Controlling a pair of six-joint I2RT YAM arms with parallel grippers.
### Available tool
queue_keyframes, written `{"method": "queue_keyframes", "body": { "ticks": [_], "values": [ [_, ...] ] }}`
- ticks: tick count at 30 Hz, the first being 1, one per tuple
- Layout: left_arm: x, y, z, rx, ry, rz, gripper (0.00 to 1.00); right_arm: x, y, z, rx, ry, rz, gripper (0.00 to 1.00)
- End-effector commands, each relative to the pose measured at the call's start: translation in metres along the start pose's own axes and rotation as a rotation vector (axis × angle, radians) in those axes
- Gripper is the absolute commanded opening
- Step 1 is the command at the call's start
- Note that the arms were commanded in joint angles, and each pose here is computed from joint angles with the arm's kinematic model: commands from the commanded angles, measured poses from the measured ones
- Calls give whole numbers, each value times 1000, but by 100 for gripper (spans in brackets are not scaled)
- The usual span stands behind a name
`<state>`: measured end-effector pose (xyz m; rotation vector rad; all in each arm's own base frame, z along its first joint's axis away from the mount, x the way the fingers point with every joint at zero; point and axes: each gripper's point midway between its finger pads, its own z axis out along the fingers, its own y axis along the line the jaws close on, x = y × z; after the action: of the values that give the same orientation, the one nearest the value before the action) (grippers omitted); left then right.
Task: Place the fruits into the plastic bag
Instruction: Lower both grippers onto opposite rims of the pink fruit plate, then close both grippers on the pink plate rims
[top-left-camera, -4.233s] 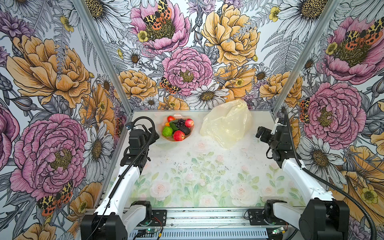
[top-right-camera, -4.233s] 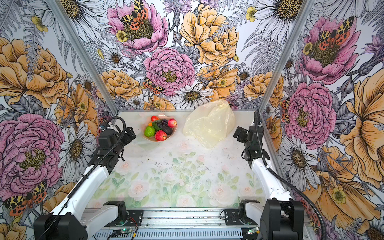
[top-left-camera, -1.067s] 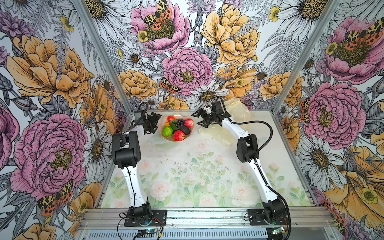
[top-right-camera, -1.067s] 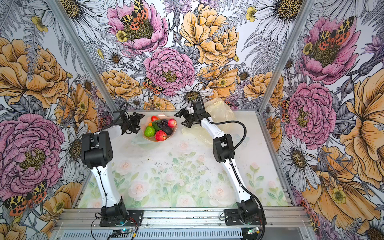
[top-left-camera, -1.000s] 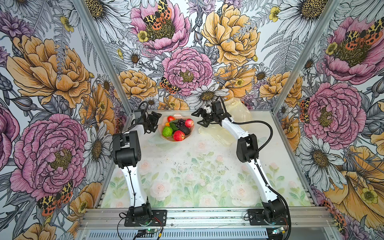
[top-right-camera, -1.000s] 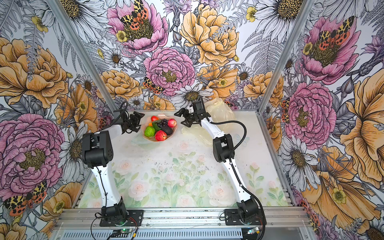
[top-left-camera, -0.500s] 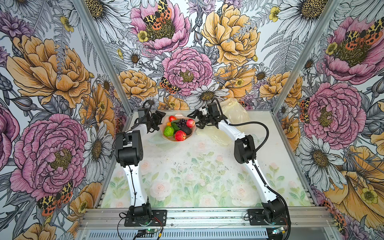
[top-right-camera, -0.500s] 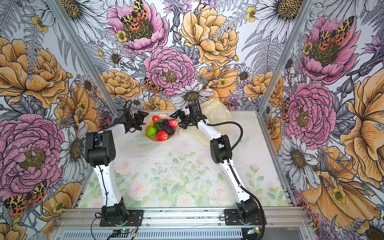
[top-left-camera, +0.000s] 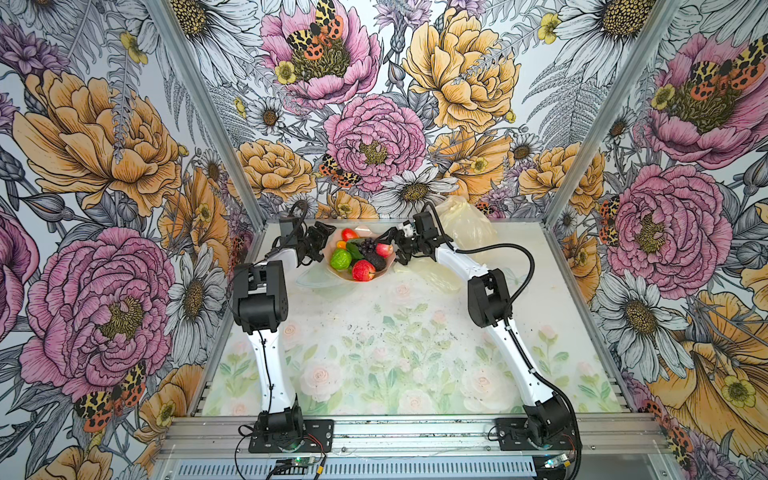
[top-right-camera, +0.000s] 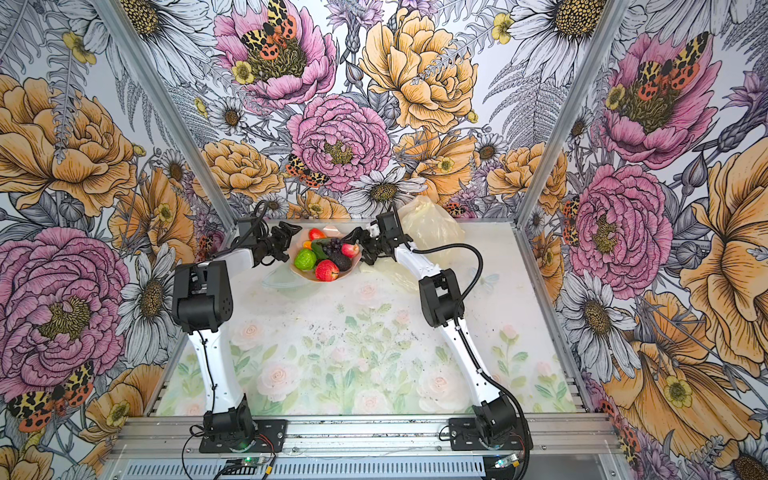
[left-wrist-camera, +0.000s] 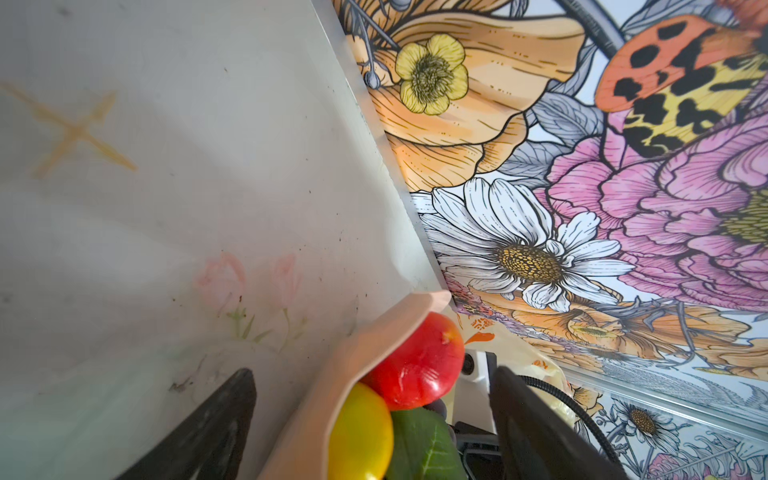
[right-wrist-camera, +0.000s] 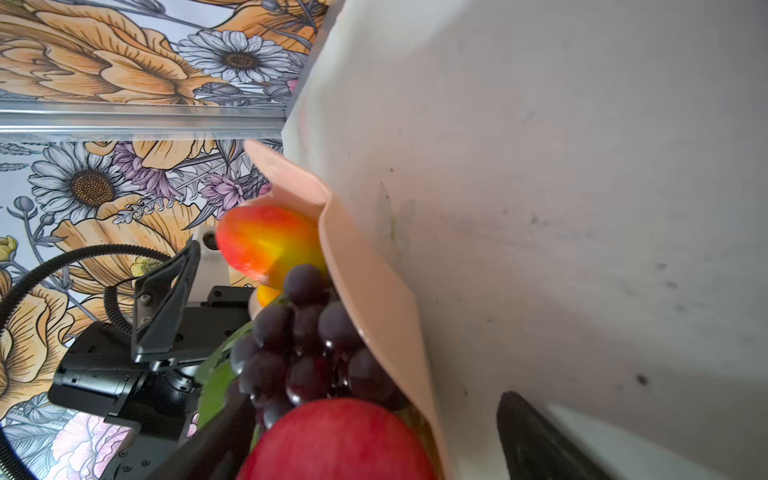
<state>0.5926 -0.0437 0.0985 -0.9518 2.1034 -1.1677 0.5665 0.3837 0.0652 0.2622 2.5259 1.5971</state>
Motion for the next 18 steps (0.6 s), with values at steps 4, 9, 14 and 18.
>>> {"method": "queue_keyframes", "body": {
  "ticks": [4,9,14,18],
  "values": [
    [15,-14,-2,48,40,23,89,3,46,-21,-32,-26,-94,93],
    [20,-11,-5,51,49,22,89,5,56,-29,-33,-37,-120,93],
    [25,-8,-8,63,61,19,75,6,65,-34,-36,-44,-130,93],
    [27,-4,-11,62,63,15,75,10,64,-34,-29,-38,-132,93]
  ]
}}
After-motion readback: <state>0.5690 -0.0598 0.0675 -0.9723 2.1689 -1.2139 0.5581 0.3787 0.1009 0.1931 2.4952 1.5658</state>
